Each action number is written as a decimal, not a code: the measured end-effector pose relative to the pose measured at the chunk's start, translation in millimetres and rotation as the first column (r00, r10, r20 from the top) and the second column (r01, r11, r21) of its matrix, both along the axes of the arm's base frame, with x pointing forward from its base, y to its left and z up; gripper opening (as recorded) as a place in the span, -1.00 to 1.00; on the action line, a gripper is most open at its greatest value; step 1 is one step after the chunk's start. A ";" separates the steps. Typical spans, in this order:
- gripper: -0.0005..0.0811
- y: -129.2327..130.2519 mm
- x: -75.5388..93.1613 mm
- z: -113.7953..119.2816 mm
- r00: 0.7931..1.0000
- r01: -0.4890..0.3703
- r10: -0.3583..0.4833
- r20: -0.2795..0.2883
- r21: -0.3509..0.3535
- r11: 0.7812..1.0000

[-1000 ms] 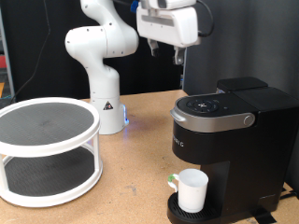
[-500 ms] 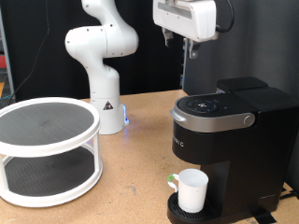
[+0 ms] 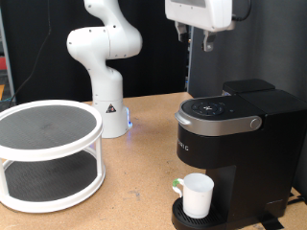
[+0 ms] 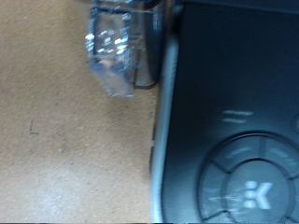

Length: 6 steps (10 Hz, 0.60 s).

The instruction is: Make a cup of coffee with the keurig machine

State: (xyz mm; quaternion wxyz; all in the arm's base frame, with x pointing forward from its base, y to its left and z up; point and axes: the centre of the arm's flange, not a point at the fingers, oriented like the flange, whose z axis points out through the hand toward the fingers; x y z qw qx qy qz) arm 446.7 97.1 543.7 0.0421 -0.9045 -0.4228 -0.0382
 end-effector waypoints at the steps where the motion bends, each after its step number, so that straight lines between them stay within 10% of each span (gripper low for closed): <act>1: 0.99 1.6 7.0 6.2 1.000 0.019 -0.019 0.009 0.005 1.000; 6: 0.99 14.4 43.5 17.3 0.998 0.061 -0.061 0.021 0.008 0.998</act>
